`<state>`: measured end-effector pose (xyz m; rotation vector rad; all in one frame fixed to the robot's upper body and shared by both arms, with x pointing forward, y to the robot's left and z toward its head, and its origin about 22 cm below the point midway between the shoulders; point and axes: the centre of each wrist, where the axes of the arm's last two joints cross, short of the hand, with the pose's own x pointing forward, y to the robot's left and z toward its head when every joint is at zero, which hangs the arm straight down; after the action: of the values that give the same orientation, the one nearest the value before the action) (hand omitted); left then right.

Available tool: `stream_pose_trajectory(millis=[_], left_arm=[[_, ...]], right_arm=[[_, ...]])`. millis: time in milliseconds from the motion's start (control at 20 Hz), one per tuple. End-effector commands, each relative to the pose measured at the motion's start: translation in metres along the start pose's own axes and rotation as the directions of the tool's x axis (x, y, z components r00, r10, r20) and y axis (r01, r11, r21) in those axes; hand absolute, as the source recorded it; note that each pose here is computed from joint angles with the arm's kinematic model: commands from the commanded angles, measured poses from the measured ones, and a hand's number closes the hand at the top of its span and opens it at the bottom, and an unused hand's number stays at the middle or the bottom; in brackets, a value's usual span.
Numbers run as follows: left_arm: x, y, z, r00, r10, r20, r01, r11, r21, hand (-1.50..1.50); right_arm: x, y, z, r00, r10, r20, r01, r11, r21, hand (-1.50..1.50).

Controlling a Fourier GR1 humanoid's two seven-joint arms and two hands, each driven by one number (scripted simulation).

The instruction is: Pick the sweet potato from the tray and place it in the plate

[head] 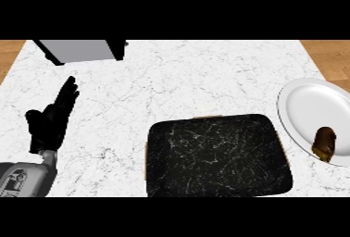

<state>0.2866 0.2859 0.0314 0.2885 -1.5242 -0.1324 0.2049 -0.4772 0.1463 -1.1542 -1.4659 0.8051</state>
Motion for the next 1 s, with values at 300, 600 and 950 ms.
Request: stream_pose_trajectory(millis=[300,600,950], left_arm=[[0.022,-0.033,-0.011,0.997,-0.009,0.071,0.015,0.996,-0.088,0.00],[0.035,-0.041,-0.016,0.998,0.000,0.060,0.007,0.994,-0.108,0.00],[0.022,-0.024,-0.015,0.998,-0.004,0.067,0.010,0.996,-0.093,0.00]], right_arm=[[-0.108,-0.046,0.036,0.958,-0.254,0.135,0.253,0.967,0.030,1.50],[-0.090,0.002,-0.017,0.949,-0.276,0.150,0.257,0.957,0.132,1.50],[-0.078,0.051,-0.035,0.979,-0.128,0.158,0.095,0.974,0.205,1.50]])
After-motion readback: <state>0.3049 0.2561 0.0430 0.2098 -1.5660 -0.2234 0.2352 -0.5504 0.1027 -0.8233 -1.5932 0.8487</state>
